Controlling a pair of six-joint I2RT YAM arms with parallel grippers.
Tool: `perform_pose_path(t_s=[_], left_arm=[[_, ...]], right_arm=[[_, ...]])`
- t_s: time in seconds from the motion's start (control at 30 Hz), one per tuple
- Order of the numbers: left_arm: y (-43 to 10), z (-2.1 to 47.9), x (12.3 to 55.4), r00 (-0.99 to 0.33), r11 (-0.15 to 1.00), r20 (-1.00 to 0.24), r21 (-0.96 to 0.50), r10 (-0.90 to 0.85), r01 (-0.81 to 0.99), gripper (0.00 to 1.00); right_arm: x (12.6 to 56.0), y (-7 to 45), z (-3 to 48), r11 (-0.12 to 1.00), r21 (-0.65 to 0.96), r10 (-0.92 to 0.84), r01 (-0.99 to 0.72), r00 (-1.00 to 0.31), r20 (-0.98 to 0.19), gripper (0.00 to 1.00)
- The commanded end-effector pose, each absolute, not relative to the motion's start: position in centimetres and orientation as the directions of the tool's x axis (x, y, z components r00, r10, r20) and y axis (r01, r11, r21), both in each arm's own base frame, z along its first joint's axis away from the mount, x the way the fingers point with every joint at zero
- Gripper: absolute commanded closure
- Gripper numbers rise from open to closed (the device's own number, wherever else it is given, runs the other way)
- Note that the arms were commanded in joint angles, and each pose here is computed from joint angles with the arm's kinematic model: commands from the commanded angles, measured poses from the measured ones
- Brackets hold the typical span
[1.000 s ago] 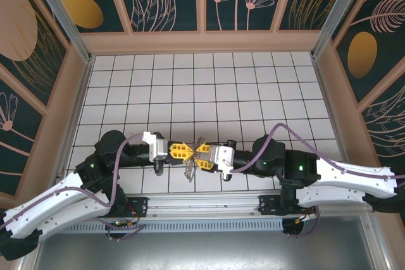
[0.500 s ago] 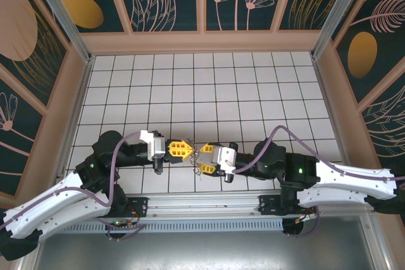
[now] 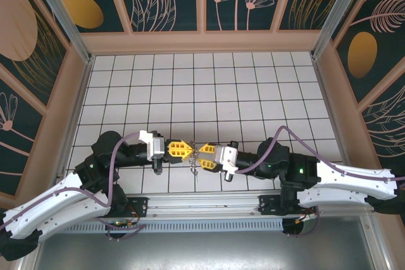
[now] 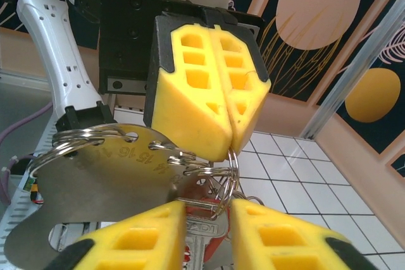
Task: Put the keys on the keyring
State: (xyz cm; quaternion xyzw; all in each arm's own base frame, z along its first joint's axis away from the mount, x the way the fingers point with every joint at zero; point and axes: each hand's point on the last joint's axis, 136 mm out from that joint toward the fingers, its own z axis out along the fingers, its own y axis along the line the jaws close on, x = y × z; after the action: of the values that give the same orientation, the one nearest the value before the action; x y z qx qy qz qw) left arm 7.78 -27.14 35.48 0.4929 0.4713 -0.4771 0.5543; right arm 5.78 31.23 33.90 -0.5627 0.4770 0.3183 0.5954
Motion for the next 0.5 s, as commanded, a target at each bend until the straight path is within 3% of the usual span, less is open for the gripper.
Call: perform_pose_path(t_s=[0.0, 0.47], left_arm=[[-26.68, 36.88, 7.37, 0.124, 0.057, -0.985, 0.118, -0.119, 0.991, 1.00], [-26.48, 37.00, 7.17, 0.130, 0.054, -0.984, 0.124, -0.125, 0.991, 1.00]], right_arm=[[6.05, 31.31, 36.19, 0.206, -0.374, -0.103, -0.904, 0.360, -0.927, 0.81], [6.59, 31.37, 36.11, 0.231, -0.382, -0.117, -0.895, 0.364, -0.924, 1.00]])
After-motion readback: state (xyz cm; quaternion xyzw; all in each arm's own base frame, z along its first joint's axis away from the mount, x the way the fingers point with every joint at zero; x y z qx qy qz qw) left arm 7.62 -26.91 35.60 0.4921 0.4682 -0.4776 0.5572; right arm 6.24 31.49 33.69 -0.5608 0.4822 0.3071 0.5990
